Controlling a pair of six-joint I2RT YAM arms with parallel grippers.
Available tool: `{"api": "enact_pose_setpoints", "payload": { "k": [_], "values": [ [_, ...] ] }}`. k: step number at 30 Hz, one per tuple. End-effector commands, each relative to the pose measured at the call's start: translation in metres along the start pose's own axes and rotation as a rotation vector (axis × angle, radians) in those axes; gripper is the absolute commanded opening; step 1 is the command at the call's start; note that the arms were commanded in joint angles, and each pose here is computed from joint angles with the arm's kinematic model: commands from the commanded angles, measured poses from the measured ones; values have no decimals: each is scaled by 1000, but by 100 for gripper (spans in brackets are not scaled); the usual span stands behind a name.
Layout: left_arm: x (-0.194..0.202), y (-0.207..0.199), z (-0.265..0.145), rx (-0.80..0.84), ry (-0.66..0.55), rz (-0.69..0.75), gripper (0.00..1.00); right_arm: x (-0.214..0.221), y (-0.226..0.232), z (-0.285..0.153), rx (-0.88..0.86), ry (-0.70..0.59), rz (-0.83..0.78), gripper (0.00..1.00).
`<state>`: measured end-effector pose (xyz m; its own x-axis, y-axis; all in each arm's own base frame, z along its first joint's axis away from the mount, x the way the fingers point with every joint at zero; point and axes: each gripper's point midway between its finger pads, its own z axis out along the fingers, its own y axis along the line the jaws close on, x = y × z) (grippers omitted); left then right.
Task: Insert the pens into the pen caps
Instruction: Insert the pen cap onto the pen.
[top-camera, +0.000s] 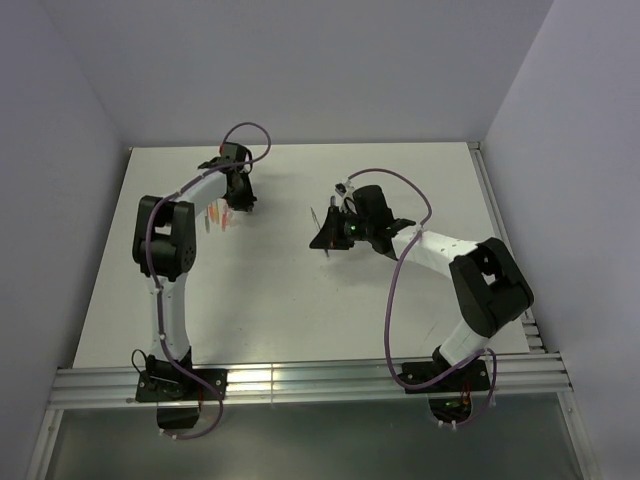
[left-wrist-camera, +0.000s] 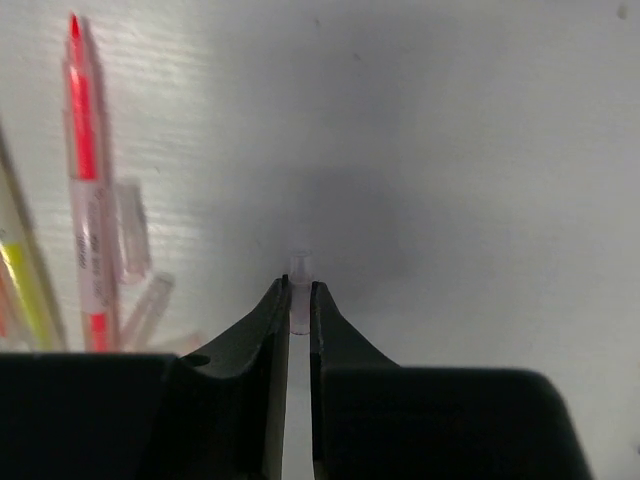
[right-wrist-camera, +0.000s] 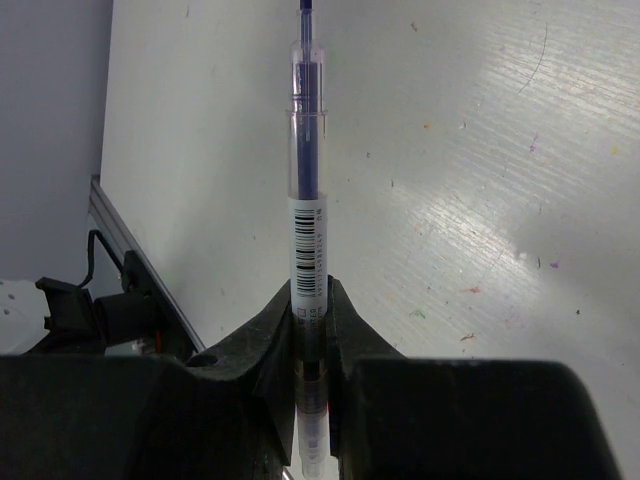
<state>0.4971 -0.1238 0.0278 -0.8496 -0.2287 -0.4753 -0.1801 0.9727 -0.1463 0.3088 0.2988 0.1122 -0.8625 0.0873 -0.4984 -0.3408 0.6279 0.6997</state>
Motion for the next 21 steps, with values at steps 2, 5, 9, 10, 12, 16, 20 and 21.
{"api": "enact_pose_setpoints", "payload": {
  "k": [2, 5, 9, 10, 12, 16, 20, 21],
  "values": [
    [-27, -59, -69, 318, -139, -114, 0, -18, 24, -1, -62, -43, -76, 0],
    [-44, -88, -119, 536, -247, -173, 0, -24, 37, -7, -105, -79, -96, 0],
    [-63, -113, -183, 759, -360, -224, 0, -29, 62, -21, -197, -125, -98, 0],
    [-60, -117, -199, 813, -349, -267, 0, -32, 70, -24, -225, -144, -112, 0],
    [-64, -131, -230, 959, -402, -263, 0, -33, 81, -33, -258, -169, -111, 0],
    [-47, -134, -255, 1105, -399, -331, 0, -38, 100, -47, -312, -203, -137, 0],
    [-30, -140, -276, 1239, -429, -320, 0, -39, 112, -56, -355, -211, -134, 0],
    [-25, -147, -287, 1284, -454, -290, 0, -38, 115, -57, -370, -209, -131, 0]
  ]
}}
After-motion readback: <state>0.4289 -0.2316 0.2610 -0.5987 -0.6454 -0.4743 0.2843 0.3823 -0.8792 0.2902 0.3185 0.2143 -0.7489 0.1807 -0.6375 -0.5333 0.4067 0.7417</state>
